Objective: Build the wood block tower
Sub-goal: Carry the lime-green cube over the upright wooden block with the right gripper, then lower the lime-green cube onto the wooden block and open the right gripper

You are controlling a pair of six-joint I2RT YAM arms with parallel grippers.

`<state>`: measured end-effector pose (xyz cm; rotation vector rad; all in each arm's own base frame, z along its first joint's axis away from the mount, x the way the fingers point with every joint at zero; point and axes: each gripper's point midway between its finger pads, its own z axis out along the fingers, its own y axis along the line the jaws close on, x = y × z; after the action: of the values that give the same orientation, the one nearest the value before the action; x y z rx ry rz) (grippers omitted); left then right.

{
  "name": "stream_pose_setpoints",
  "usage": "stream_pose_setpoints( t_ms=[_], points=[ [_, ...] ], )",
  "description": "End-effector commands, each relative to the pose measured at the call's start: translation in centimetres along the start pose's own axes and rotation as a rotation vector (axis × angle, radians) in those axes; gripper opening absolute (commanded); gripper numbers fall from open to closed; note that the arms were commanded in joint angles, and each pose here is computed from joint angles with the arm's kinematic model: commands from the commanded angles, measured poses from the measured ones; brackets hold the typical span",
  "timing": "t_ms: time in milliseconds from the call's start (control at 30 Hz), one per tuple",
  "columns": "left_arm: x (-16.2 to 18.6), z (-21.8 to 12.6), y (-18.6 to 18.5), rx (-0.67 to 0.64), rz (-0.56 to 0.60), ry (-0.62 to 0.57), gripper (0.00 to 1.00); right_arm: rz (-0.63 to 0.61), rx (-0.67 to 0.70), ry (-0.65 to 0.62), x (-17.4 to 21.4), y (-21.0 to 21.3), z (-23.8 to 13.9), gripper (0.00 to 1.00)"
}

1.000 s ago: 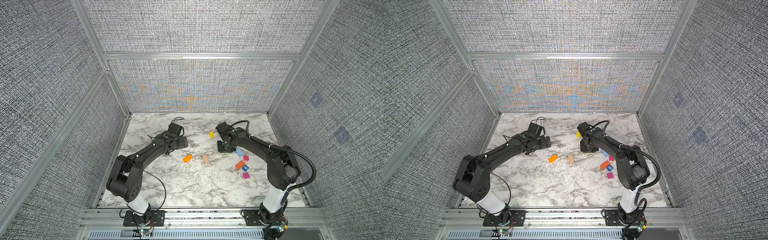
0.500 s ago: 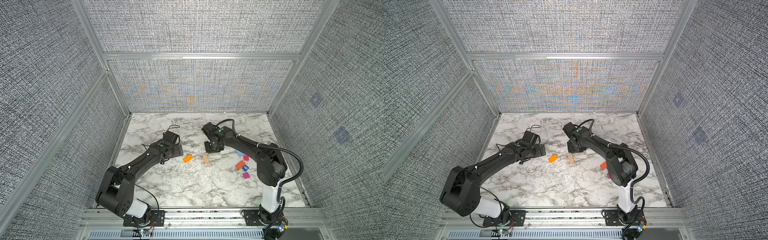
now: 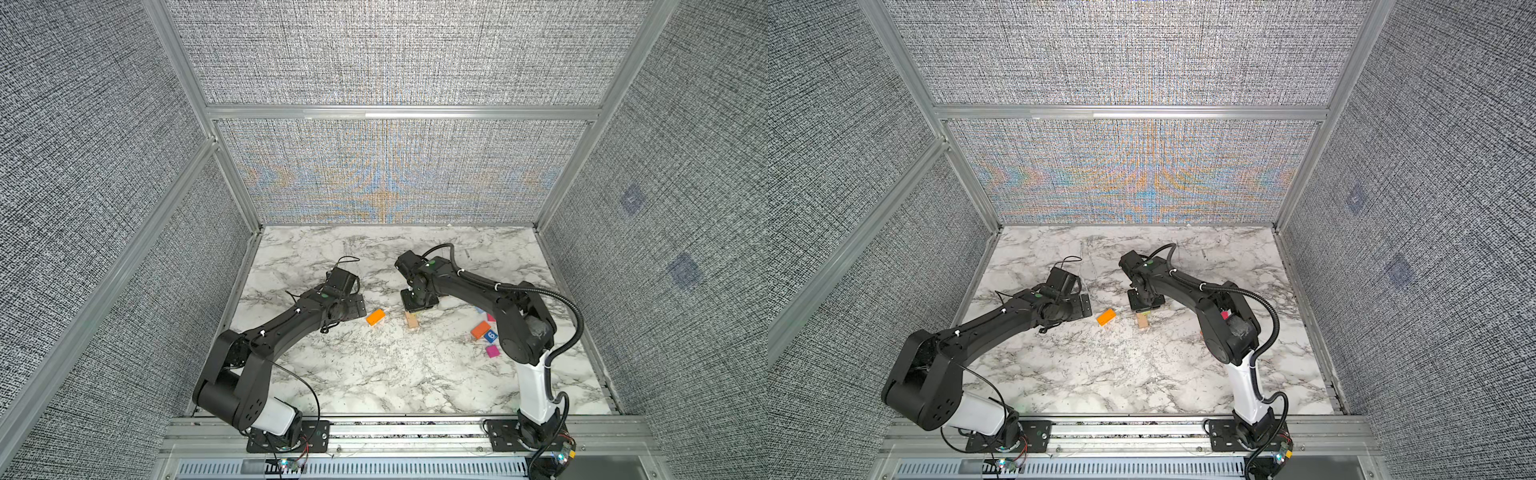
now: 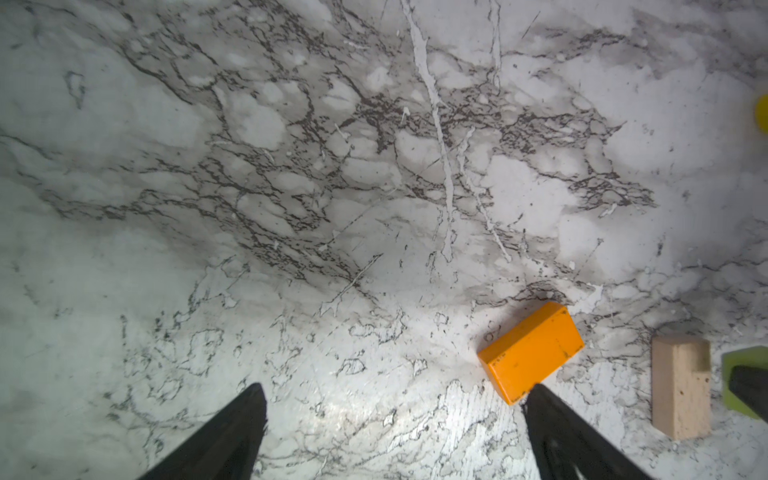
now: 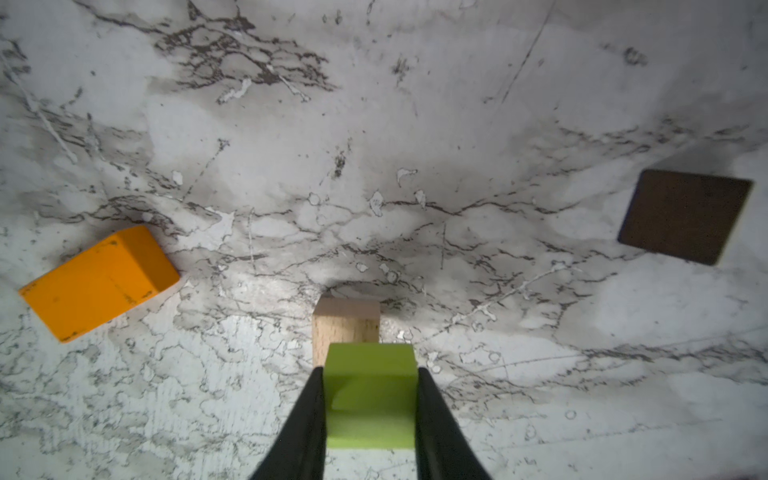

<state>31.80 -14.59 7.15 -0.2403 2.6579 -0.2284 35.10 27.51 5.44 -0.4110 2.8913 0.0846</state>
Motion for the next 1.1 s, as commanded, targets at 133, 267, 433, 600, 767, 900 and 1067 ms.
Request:
stream_pose_setpoints(
  t_ms=[133,267,433,600,767,900,1067],
  points=[
    [-0.5,0.2,0.2,-0.008,-0.014,-0.029,0.99,-0.053,-0.025,-0.009,0.2,1.2,0.3,0.31],
    [-0.4,0.2,0.4,-0.015,-0.014,-0.03,0.99,-0.058,-0.041,-0.007,0.5,1.6,0.5,0.31],
    [-0.4,0.1,0.4,-0.013,-0.018,-0.034,0.99,-0.054,-0.038,0.0,0.7,1.7,0.8,0.31],
    [-0.5,0.0,0.5,-0.016,-0.013,-0.037,0.99,-0.049,-0.026,-0.003,0.5,1.6,0.7,0.31],
    [-0.5,-0.1,0.7,-0.023,-0.015,-0.04,0.99,-0.044,-0.002,0.01,0.7,1.2,1.0,0.31],
    [-0.5,-0.1,0.7,-0.023,-0.015,-0.04,0.99,-0.04,0.011,0.011,0.7,1.0,1.2,0.31],
    [-0.6,-0.2,0.7,-0.024,-0.015,-0.043,0.99,-0.036,0.028,0.005,0.5,0.6,0.9,0.31]
  ],
)
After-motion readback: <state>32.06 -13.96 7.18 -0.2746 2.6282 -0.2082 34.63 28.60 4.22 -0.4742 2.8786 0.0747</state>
